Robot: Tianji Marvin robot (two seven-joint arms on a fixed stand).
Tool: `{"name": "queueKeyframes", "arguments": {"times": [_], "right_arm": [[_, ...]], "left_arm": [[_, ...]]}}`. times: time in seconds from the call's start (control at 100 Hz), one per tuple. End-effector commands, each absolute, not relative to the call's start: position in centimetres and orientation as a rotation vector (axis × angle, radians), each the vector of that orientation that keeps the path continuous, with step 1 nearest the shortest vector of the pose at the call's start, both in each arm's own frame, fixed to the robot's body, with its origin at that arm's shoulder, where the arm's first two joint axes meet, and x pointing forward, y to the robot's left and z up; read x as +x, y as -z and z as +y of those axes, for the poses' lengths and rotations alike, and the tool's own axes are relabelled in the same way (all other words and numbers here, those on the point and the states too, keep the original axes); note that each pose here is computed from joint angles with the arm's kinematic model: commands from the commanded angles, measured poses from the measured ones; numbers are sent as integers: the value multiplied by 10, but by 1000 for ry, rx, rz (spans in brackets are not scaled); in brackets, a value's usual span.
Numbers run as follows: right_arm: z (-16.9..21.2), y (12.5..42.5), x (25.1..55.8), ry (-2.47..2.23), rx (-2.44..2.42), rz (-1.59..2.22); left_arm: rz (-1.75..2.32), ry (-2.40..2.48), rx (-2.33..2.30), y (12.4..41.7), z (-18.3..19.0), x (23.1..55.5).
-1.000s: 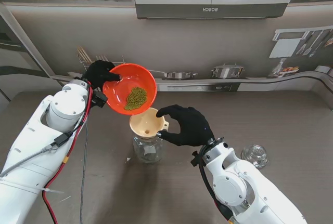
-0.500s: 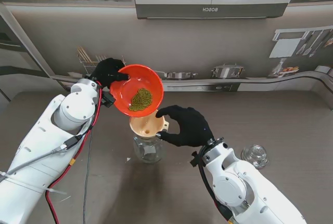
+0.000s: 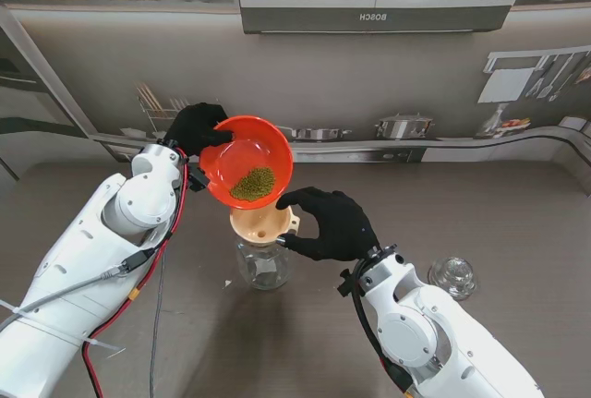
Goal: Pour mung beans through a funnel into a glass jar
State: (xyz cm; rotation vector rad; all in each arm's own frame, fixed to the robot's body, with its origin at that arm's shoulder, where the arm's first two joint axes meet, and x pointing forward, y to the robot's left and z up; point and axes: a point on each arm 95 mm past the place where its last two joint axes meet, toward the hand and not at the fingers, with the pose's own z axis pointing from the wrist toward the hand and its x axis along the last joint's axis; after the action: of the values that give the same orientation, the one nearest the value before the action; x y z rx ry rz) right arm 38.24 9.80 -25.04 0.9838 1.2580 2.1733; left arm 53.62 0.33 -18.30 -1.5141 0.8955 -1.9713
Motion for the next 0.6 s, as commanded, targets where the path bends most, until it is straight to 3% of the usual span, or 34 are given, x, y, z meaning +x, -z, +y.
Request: {"name": "queueKeyframes", "arguments": {"times": [0.0,0.59], "right_arm": [[101,252,380,-2173,990,1277],[101,252,381,-2168,989,1272]], "left_arm": [[909,1992,-1495,179,-3,536],[961,2049,-1219,178,-21,525]]}}
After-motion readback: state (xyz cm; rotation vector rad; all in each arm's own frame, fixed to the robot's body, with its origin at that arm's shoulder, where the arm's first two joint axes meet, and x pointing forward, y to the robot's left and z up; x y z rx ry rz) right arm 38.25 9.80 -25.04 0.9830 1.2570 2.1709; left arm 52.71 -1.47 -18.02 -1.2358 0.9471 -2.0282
